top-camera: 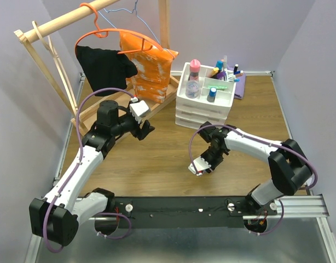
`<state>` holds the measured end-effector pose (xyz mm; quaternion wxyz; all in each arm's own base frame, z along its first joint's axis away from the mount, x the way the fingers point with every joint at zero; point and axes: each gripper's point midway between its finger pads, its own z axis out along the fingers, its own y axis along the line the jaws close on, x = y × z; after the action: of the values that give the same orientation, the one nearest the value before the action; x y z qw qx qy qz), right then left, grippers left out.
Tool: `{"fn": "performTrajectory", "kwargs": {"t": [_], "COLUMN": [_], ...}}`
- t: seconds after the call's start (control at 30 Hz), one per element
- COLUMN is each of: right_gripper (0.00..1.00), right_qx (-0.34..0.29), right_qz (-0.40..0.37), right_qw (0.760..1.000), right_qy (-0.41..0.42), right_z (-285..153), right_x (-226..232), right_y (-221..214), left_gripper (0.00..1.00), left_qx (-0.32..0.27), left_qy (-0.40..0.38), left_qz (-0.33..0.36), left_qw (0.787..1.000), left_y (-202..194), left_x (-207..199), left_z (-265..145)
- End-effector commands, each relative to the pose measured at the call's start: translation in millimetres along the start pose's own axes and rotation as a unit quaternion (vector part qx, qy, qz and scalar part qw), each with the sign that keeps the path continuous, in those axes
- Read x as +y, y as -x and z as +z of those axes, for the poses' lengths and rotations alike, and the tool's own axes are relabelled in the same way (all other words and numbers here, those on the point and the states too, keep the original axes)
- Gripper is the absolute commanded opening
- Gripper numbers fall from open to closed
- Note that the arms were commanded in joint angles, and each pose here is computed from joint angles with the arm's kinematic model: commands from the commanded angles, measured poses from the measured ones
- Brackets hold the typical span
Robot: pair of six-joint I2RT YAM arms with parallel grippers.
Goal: Sort the stationery into containers
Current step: Pick up the pen from the center of the board, then place the pen in the storage box.
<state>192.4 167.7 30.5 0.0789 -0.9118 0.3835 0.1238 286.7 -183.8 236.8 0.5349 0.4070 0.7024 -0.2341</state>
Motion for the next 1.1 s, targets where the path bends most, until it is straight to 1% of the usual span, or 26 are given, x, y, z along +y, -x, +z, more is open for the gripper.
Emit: {"fn": "performTrajectory", "kwargs": {"t": [0.0, 0.23, 0.33, 0.37, 0.43, 0.47, 0.5, 0.53, 0.57, 0.6, 0.63, 0.67, 0.7, 0.73, 0.77, 0.8, 0.87, 0.9, 0.93, 0.97, 1.0, 1.03, 1.07], "right_gripper": [0.4, 0.34, 0.2, 0.11, 0.04, 0.01, 0.01, 0.01, 0.01, 0.01, 0.01, 0.01, 0.01, 0.01, 0.01, 0.01, 0.01, 0.01, 0.01, 0.01, 0.01, 0.01, 0.01], "right_qx": [0.006, 0.006, 0.004, 0.0, -0.027, -0.043, -0.088, -0.123, -0.159, -0.231, -0.281, -0.32, -0.376, -0.407, -0.423, -0.435, -0.454, -0.457, -0.469, -0.473, -0.466, -0.468, -0.465], "right_qz": [0.009, 0.024, 0.03, 0.036, 0.059, 0.068, 0.134, 0.155, 0.183, 0.253, 0.257, 0.275, 0.323, 0.302, 0.296, 0.309, 0.291, 0.316, 0.298, 0.301, 0.325, 0.316, 0.322], "right_qw": [1.0, 1.0, 0.999, 0.999, 0.998, 0.996, 0.985, 0.974, 0.962, 0.932, 0.91, 0.89, 0.852, 0.834, 0.822, 0.805, 0.78, 0.757, 0.735, 0.718, 0.688, 0.662, 0.637], "right_qy": [0.008, 0.013, 0.018, 0.014, -0.019, -0.047, -0.067, -0.113, -0.127, -0.121, -0.163, -0.173, -0.168, -0.218, -0.242, -0.26, -0.318, -0.344, -0.388, -0.413, -0.452, -0.494, -0.524], "right_z": [14, 34, 38, 36, 19, 3, -12, -51, -74, -100, -150, -173, -202, -233, -256, -274, -314, -326, -351, -362, -372, -391, -402], "right_x": [0, -1, 3, 2, -15, -28, -42, -77, -96, -107, -137, -147, -150, -170, -176, -181, -194, -202, -209, -214, -222, -228, -231], "right_y": [-4, -2, 5, 8, 23, 32, 51, 69, 83, 103, 121, 131, 145, 152, 158, 159, 163, 154, 153, 147, 129, 121, 109], "left_gripper": [0.76, 0.76, 0.76, 0.76, 0.76, 0.76, 0.76, 0.76, 0.77, 0.76, 0.77, 0.77, 0.76, 0.77, 0.77, 0.77, 0.77, 0.77, 0.77, 0.77, 0.76, 0.77, 0.77], "left_qx": [-0.01, -0.01, -0.01, -0.01, -0.009, -0.009, -0.01, -0.011, -0.012, -0.013, -0.014, -0.016, -0.018, -0.016, -0.016, -0.017, -0.022, -0.025, -0.029, -0.032, -0.032, -0.026, -0.021], "left_qy": [-0.011, -0.014, -0.015, -0.015, -0.015, -0.016, -0.015, -0.016, -0.015, -0.015, -0.015, -0.014, -0.014, -0.014, -0.016, -0.017, -0.024, -0.027, -0.031, -0.036, -0.048, -0.064, -0.087], "left_qz": [-0.004, -0.01, -0.008, -0.007, -0.004, -0.003, -0.001, -0.001, 0.001, 0.002, 0.003, 0.005, 0.005, 0.006, 0.007, 0.008, 0.009, 0.012, 0.015, 0.02, 0.024, 0.029, 0.112], "left_qw": [1.0, 1.0, 1.0, 1.0, 1.0, 1.0, 1.0, 1.0, 1.0, 1.0, 1.0, 1.0, 1.0, 1.0, 1.0, 1.0, 0.999, 0.999, 0.999, 0.999, 0.998, 0.997, 0.99], "left_y": [4, 2, 5, 6, 8, 9, 11, 12, 13, 16, 17, 20, 24, 25, 27, 31, 37, 41, 43, 45, 45, 41, 37], "left_x": [-2, -2, -1, -1, 0, 0, 1, 1, 2, 3, 4, 4, 6, 7, 8, 10, 11, 13, 14, 14, 15, 10, 8], "left_z": [1, 4, 5, 5, 5, 4, 4, 4, 4, 5, 5, 5, 6, 6, 7, 9, 11, 15, 17, 20, 25, 27, 30]}}
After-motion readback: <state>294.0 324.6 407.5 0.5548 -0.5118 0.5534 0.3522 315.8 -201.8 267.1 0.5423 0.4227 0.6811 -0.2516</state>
